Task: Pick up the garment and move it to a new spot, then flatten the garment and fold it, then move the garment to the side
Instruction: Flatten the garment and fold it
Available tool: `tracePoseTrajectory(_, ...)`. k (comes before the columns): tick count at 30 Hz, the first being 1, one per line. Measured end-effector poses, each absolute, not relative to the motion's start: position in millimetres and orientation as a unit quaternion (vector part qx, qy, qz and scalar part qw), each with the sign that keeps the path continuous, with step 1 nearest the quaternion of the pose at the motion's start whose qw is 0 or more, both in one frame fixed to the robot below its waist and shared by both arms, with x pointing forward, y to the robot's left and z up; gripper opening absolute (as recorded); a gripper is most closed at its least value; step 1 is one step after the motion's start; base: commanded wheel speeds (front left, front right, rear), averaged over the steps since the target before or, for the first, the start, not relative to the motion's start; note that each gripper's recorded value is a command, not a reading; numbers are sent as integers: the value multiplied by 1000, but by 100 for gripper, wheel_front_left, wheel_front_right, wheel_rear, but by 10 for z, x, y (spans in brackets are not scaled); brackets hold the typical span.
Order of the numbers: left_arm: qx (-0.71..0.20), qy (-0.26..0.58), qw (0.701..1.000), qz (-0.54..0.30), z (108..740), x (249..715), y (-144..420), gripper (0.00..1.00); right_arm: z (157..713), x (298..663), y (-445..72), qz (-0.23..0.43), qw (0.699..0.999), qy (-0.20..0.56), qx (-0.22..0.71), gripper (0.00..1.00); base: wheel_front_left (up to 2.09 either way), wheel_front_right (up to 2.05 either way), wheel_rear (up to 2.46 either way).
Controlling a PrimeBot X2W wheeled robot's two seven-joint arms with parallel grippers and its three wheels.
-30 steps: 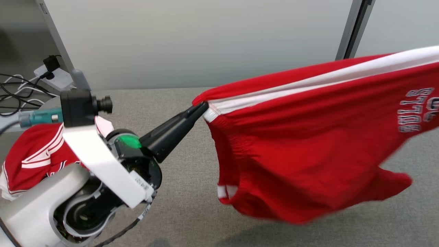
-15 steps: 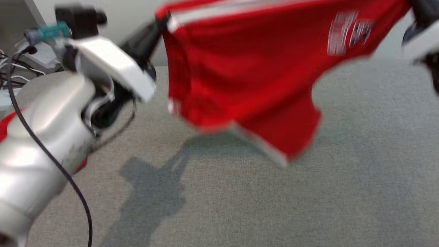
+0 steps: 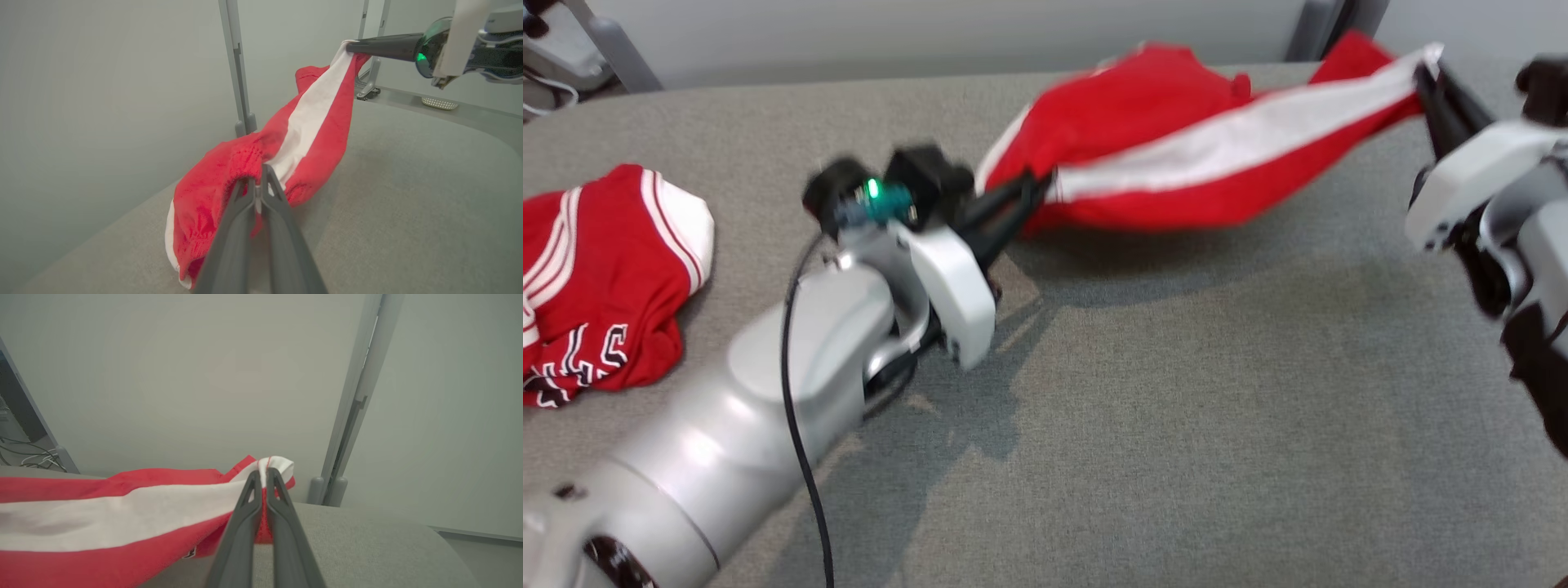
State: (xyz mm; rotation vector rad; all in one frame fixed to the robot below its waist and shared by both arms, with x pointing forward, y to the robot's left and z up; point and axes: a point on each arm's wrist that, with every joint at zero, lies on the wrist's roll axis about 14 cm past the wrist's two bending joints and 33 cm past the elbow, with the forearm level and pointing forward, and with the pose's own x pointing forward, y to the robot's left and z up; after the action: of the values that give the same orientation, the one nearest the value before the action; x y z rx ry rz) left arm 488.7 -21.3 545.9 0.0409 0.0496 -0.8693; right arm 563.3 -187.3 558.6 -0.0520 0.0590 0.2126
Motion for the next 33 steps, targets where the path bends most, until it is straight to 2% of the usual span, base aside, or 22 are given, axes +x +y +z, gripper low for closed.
tracePoseTrajectory(4,-8,112,900,-422,4690,4654,-198,0,4793,5432,-1922,99,989,114,-9,0,0,0,0)
tracePoseTrajectory(8,-7,152,884,-441,4327,4372,-254,0,4385,5184,-1982,91,983,159,10,0,0,0,0)
tracePoseTrajectory(14,-13,160,878,-451,4282,4039,-184,0,4372,4923,-2147,81,985,150,31,0,0,0,0)
tracePoseTrajectory(18,-7,173,874,-455,4210,3828,-96,0,4153,4603,-2110,84,980,173,47,0,0,0,0)
tracePoseTrajectory(27,19,176,871,-459,4182,3695,7,0,3798,4039,-2046,75,971,212,78,0,0,0,0)
tracePoseTrajectory(33,14,211,865,-455,3976,3437,56,0,3695,3795,-2014,66,968,224,93,0,0,0,0)
